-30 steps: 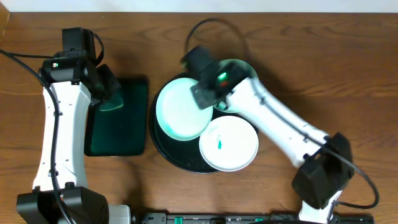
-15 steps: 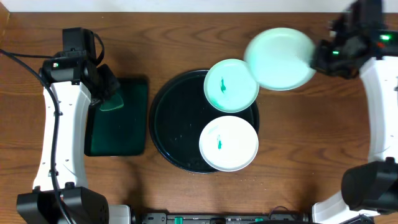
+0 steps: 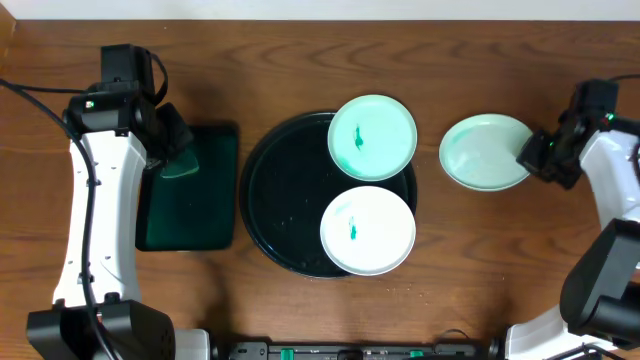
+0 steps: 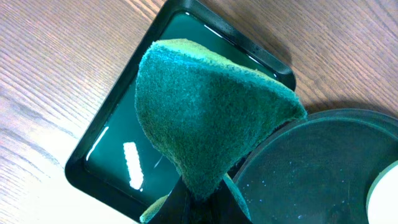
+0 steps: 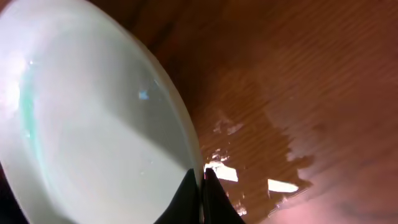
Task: Clean dirty plates on tray and stack at the side
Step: 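Lift the cleaned plate with the right gripper and place it right of tray, then grasp the rim of the next plate with the right gripper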
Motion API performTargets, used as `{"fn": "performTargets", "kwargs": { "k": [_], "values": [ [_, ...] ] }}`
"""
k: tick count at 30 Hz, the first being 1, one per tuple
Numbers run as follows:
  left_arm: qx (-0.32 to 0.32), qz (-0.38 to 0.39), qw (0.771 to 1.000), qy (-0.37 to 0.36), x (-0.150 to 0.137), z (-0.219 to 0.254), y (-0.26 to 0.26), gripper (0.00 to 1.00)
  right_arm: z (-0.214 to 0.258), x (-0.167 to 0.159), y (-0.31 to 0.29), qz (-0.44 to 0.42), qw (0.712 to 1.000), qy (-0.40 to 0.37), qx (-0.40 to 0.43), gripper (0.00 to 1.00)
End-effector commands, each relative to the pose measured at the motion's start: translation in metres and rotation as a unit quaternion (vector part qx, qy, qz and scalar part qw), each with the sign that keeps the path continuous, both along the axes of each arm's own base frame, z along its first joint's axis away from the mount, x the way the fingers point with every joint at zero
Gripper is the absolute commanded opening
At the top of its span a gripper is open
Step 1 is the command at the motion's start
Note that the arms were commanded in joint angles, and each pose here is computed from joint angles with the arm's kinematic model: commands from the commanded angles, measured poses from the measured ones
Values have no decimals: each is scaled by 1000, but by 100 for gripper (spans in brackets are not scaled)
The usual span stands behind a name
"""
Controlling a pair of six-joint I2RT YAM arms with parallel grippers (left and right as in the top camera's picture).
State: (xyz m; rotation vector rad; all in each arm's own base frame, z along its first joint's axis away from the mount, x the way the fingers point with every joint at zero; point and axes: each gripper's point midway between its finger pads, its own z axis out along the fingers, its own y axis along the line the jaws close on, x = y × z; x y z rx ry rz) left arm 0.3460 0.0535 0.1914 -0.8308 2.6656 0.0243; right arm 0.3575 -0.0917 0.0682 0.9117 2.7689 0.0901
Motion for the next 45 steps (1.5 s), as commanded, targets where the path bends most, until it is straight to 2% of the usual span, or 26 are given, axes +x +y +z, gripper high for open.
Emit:
{"fn": "performTargets", "kwargs": {
  "k": [1, 6, 7, 10, 13, 18, 23, 29, 39, 45],
  "values": [
    [6, -10, 1000, 10, -2, -6, 0, 7, -22, -2, 5, 6, 1000, -14, 3, 1],
    [6, -10, 1000, 11, -2, -6, 0, 7, -46, -6, 17, 28, 999, -25, 8, 1],
    [6, -10, 1000, 10, -2, -6, 0, 7, -49, -9, 18, 29, 999, -20, 9, 7],
    [6, -10, 1000, 10, -2, -6, 0, 7, -48, -12, 20, 30, 999, -13, 13, 13],
    [6, -10, 1000, 10, -2, -6, 0, 7, -39, -11, 28, 35, 999, -9, 36, 15],
    [6, -10, 1000, 11, -2, -6, 0, 7, 17, 3, 78, 127, 984, -17, 125, 17],
    [10, -23, 1000, 15, -3, -6, 0, 7, 26, -16, 143, 206, 960, 14, 190, 17],
    [10, -23, 1000, 18, -5, -7, 0, 7, 6, -61, 206, 290, 936, 86, 182, 16],
    [9, -23, 999, 20, -6, -7, 0, 7, -28, -94, 223, 315, 934, 135, 101, 19],
    [9, -23, 999, 20, -6, -7, 0, 7, -38, -106, 222, 329, 929, 150, 86, 18]
  ]
}}
